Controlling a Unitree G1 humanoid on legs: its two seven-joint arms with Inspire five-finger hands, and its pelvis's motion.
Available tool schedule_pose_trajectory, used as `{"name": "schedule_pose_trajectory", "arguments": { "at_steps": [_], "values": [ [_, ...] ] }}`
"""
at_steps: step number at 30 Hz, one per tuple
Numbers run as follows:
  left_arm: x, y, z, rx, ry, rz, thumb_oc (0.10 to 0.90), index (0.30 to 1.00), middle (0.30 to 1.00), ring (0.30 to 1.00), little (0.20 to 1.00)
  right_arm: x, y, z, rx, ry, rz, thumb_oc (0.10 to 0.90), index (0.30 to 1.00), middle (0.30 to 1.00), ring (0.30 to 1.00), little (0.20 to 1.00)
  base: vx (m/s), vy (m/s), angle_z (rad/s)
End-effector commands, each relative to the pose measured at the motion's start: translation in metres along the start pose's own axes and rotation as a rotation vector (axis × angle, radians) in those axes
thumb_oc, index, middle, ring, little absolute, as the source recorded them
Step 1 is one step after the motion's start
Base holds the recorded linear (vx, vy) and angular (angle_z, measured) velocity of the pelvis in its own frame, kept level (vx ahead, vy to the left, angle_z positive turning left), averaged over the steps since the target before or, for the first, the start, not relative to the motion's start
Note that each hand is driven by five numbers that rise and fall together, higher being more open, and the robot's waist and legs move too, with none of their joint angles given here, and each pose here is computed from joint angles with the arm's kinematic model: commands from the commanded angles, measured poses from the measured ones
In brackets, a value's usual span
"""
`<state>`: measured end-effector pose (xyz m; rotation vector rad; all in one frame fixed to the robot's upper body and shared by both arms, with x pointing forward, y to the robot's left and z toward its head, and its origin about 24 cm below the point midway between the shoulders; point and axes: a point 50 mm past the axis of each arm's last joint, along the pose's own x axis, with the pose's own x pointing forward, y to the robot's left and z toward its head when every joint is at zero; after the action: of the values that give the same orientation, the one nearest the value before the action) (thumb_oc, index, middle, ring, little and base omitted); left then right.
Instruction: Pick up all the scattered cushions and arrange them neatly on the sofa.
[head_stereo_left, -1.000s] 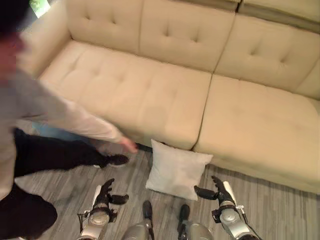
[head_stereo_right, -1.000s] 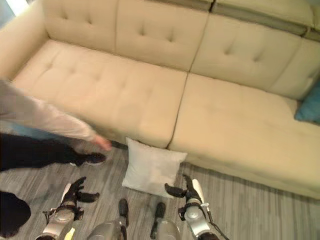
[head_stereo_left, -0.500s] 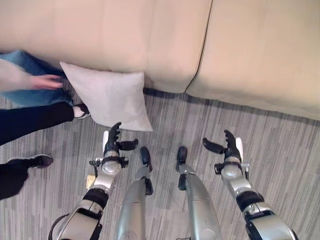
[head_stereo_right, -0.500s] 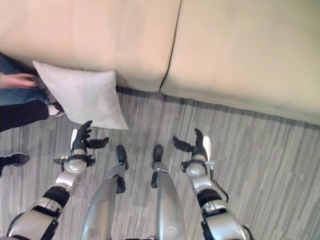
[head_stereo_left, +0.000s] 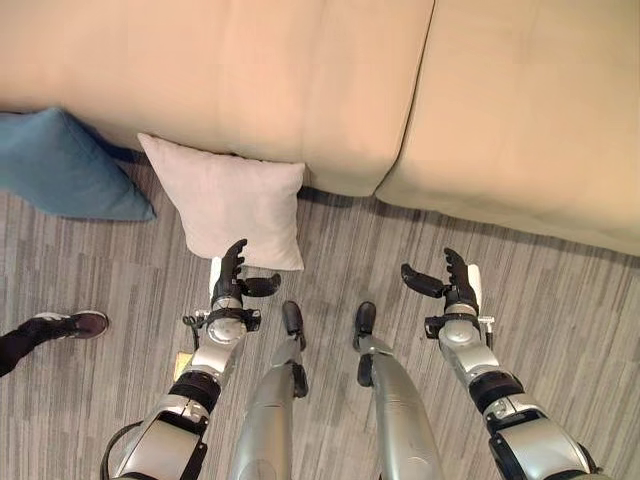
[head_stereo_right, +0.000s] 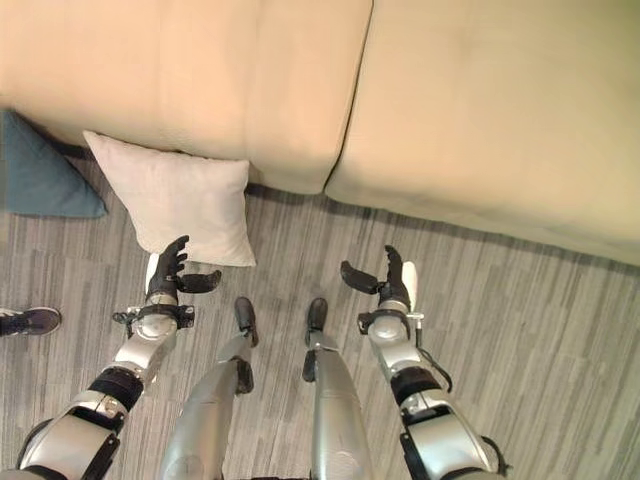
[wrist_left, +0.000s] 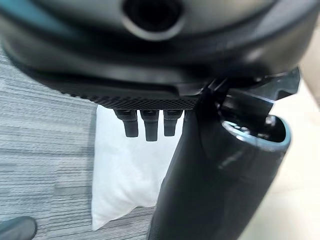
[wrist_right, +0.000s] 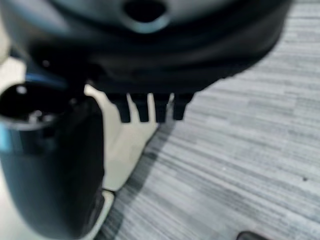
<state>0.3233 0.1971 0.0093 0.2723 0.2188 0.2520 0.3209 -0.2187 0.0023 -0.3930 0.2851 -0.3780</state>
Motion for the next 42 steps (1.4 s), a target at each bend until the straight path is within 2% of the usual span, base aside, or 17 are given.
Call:
{"name": "schedule_pose_trajectory", "arguments": {
  "at_steps": [1, 7, 14, 20, 29, 37, 42],
  "values": [
    [-0.015, -0.001, -0.018, -0.028, 0.004, -0.012, 0.8, 0.9, 0.9, 0.9, 0.9, -0.014, -0.007, -0.035, -0.044, 0.056, 0.002, 0.8, 0.9, 0.9, 0.9, 0.9, 0.08, -0.014, 0.14],
    [-0.034, 0.002, -0.051, -0.023, 0.099, -0.037, 0.8, 0.9, 0.9, 0.9, 0.9, -0.029, -0.008, -0.062, -0.06, 0.122, 0.037, 0.8, 0.9, 0.9, 0.9, 0.9, 0.05, -0.013, 0.04],
    [-0.072, 0.017, -0.115, 0.05, 0.326, -0.064, 0.8, 0.9, 0.9, 0.9, 0.9, -0.054, -0.01, -0.105, -0.147, 0.243, 0.132, 0.8, 0.9, 0.9, 0.9, 0.9, 0.1, -0.042, 0.12],
    [-0.104, 0.025, -0.154, 0.069, 0.495, -0.056, 0.8, 0.9, 0.9, 0.9, 0.9, -0.07, -0.009, -0.126, -0.146, 0.308, 0.16, 0.8, 0.9, 0.9, 0.9, 0.9, 0.04, -0.059, 0.15],
    [-0.125, 0.026, -0.177, 0.068, 0.61, -0.053, 0.8, 0.9, 0.9, 0.9, 0.9, -0.078, -0.005, -0.135, -0.149, 0.341, 0.193, 0.8, 0.9, 0.9, 0.9, 0.9, 0.0, 0.008, 0.17],
    [-0.118, 0.019, -0.168, 0.04, 0.565, -0.049, 0.8, 0.9, 0.9, 0.9, 0.9, -0.08, -0.006, -0.137, -0.127, 0.354, 0.181, 0.8, 0.9, 0.9, 0.9, 0.9, 0.04, 0.188, -0.09],
    [-0.116, 0.016, -0.165, 0.103, 0.54, -0.116, 0.8, 0.9, 0.9, 0.9, 0.9, -0.089, 0.001, -0.146, -0.132, 0.402, 0.213, 0.8, 0.9, 0.9, 0.9, 0.9, 0.12, 0.36, -0.15]
  ]
}}
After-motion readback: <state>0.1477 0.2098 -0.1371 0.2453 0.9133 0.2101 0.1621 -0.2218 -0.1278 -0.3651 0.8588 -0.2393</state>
